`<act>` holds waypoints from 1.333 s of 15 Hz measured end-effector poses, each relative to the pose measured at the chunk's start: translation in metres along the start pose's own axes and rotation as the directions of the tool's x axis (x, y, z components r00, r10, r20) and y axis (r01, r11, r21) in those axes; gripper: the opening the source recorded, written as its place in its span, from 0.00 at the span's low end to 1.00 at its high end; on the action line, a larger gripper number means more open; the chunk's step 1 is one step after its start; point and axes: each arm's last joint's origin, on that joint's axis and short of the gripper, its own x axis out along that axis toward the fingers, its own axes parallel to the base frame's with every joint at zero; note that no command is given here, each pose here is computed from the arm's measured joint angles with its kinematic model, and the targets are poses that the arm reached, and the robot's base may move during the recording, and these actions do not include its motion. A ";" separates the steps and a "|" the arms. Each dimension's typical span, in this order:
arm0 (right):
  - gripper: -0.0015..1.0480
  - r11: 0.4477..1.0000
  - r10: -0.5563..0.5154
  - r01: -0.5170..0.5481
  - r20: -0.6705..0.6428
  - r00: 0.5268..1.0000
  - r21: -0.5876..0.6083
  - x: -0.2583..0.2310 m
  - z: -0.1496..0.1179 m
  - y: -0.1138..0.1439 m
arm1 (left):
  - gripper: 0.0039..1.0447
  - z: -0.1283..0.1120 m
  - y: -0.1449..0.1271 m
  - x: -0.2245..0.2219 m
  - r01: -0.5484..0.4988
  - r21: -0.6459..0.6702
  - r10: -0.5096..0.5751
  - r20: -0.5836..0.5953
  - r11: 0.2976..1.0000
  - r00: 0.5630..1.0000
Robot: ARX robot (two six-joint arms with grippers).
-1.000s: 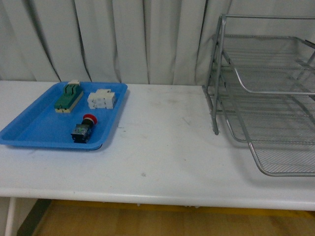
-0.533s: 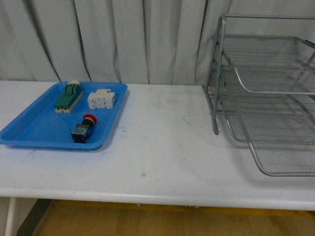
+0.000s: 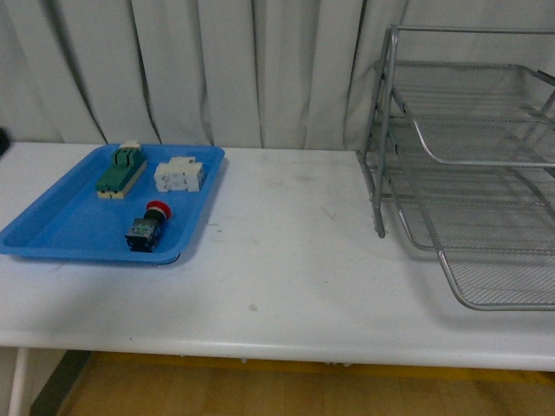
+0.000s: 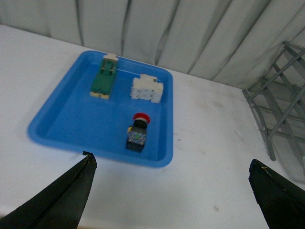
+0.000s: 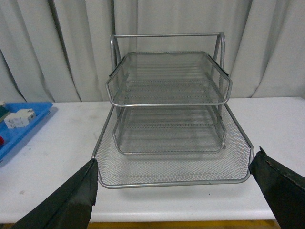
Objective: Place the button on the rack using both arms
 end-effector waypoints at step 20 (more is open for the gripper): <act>0.94 1.000 0.000 0.000 0.000 1.000 0.000 0.000 0.000 0.000 | 0.94 -0.066 0.022 0.260 0.009 0.285 0.141 -0.502 0.958 0.853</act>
